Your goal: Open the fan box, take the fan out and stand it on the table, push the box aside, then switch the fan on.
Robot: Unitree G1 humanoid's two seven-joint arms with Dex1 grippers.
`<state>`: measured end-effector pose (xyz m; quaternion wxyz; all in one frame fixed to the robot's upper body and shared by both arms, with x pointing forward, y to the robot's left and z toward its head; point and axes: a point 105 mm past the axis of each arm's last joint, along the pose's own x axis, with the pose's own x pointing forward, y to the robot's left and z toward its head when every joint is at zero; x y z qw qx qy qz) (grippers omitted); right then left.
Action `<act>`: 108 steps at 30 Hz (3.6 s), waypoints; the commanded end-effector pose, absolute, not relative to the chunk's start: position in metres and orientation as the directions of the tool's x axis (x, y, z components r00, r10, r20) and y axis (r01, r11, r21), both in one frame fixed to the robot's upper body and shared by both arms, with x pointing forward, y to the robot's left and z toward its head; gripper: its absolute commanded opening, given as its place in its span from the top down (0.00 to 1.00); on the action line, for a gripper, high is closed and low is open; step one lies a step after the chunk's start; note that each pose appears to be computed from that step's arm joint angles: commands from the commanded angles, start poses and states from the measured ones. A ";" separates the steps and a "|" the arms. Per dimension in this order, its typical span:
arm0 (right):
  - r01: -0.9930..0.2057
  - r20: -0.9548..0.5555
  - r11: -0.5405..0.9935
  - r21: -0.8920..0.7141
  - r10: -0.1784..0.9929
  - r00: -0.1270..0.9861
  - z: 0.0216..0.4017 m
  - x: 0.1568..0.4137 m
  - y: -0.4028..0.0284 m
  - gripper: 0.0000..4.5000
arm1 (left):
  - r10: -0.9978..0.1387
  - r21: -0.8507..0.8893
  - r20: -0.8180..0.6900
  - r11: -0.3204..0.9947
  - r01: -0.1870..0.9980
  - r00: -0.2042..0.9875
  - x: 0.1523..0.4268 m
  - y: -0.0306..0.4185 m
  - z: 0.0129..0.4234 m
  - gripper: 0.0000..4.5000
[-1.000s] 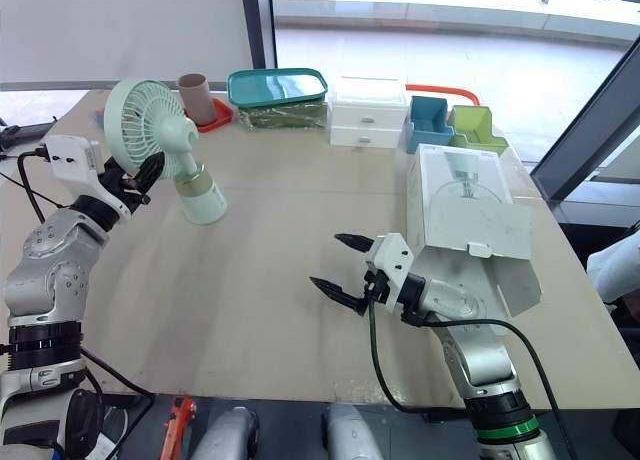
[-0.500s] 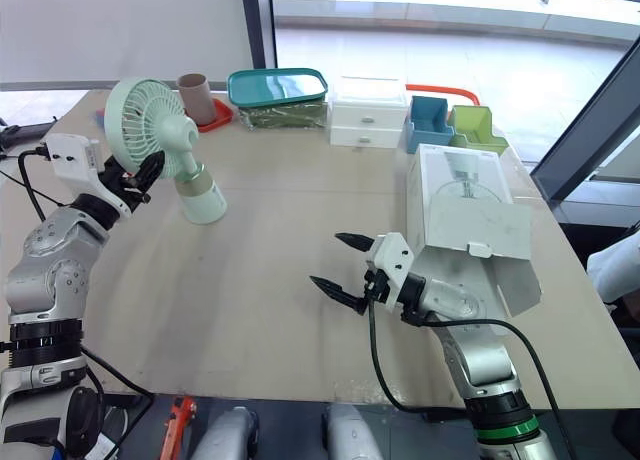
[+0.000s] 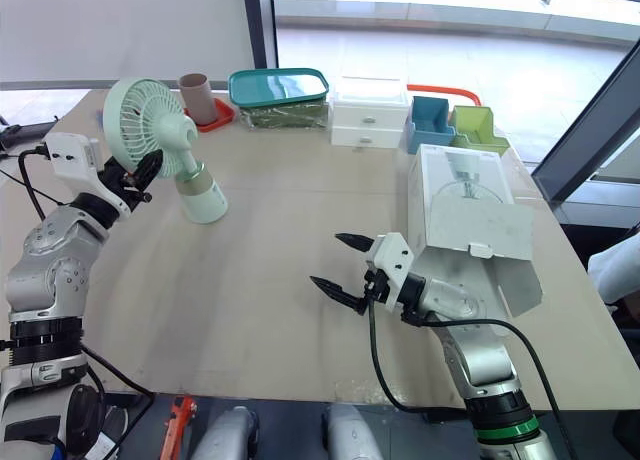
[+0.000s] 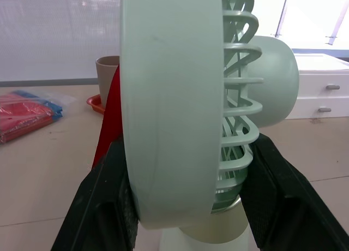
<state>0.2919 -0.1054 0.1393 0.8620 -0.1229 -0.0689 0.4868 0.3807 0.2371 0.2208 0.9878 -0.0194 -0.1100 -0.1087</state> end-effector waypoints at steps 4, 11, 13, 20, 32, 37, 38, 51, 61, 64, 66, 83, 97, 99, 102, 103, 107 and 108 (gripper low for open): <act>-0.815 0.038 0.488 -0.312 0.863 0.503 0.153 0.286 -0.104 0.00 | -0.257 0.035 0.316 0.965 0.260 0.913 0.374 0.231 0.249 0.56; -0.815 0.054 0.479 -0.326 0.870 0.490 0.170 0.285 -0.098 0.00 | -0.450 0.144 0.339 0.893 0.427 0.827 0.346 0.196 0.263 0.56; -0.817 0.056 0.476 -0.325 0.872 0.486 0.175 0.285 -0.096 0.00 | -0.476 0.145 0.334 0.879 0.455 0.814 0.341 0.190 0.264 0.56; -0.789 0.055 0.568 -0.234 0.818 0.572 0.205 0.295 -0.083 0.00 | -0.636 0.127 0.310 0.764 0.633 0.706 0.319 0.135 0.253 0.56; -0.711 0.007 0.668 -0.219 0.730 0.684 0.218 0.308 -0.066 0.31 | -0.723 0.089 0.278 0.675 0.733 0.632 0.313 0.105 0.239 0.56; -0.704 0.029 0.688 -0.176 0.719 0.695 0.223 0.310 -0.058 0.31 | -0.728 0.078 0.279 0.667 0.741 0.626 0.316 0.101 0.238 0.56; -0.707 0.030 0.686 -0.171 0.721 0.692 0.223 0.310 -0.056 0.31 | -0.729 0.077 0.279 0.666 0.742 0.625 0.316 0.100 0.238 0.56; -0.716 -0.006 0.685 -0.133 0.722 0.692 0.212 0.320 -0.047 0.31 | -0.724 0.071 0.286 0.670 0.739 0.628 0.315 0.097 0.237 0.56; -0.700 -0.001 0.705 -0.110 0.704 0.710 0.211 0.328 -0.045 0.31 | -0.725 0.059 0.284 0.666 0.743 0.627 0.313 0.094 0.235 0.56; -0.705 -0.002 0.701 -0.109 0.709 0.705 0.212 0.329 -0.043 0.37 | -0.722 0.059 0.284 0.670 0.740 0.631 0.315 0.095 0.236 0.56; -0.705 -0.006 0.700 -0.112 0.709 0.705 0.211 0.330 -0.042 0.51 | -0.721 0.059 0.284 0.671 0.739 0.632 0.315 0.095 0.236 0.56; -0.703 -0.023 0.706 -0.084 0.704 0.709 0.206 0.334 -0.038 0.51 | -0.720 0.048 0.285 0.670 0.741 0.632 0.314 0.091 0.235 0.56; -0.704 -0.028 0.706 -0.073 0.704 0.709 0.205 0.336 -0.036 0.82 | -0.726 0.042 0.282 0.663 0.747 0.628 0.312 0.089 0.234 0.56; -0.704 -0.029 0.706 -0.072 0.705 0.709 0.205 0.336 -0.036 0.89 | -0.726 0.041 0.283 0.662 0.749 0.627 0.312 0.089 0.234 0.56; -0.705 -0.031 0.705 -0.072 0.705 0.708 0.205 0.335 -0.036 0.90 | -0.728 0.042 0.283 0.660 0.750 0.624 0.312 0.088 0.235 0.56; -0.705 -0.032 0.705 -0.073 0.705 0.708 0.204 0.335 -0.036 0.90 | -0.728 0.042 0.283 0.660 0.750 0.624 0.312 0.088 0.235 0.56; -0.702 -0.033 0.708 -0.076 0.702 0.712 0.205 0.335 -0.038 0.90 | -0.727 0.040 0.283 0.661 0.749 0.626 0.313 0.089 0.235 0.56; -0.701 -0.033 0.709 -0.076 0.701 0.713 0.205 0.335 -0.038 0.90 | -0.726 0.040 0.283 0.661 0.749 0.626 0.313 0.089 0.235 0.56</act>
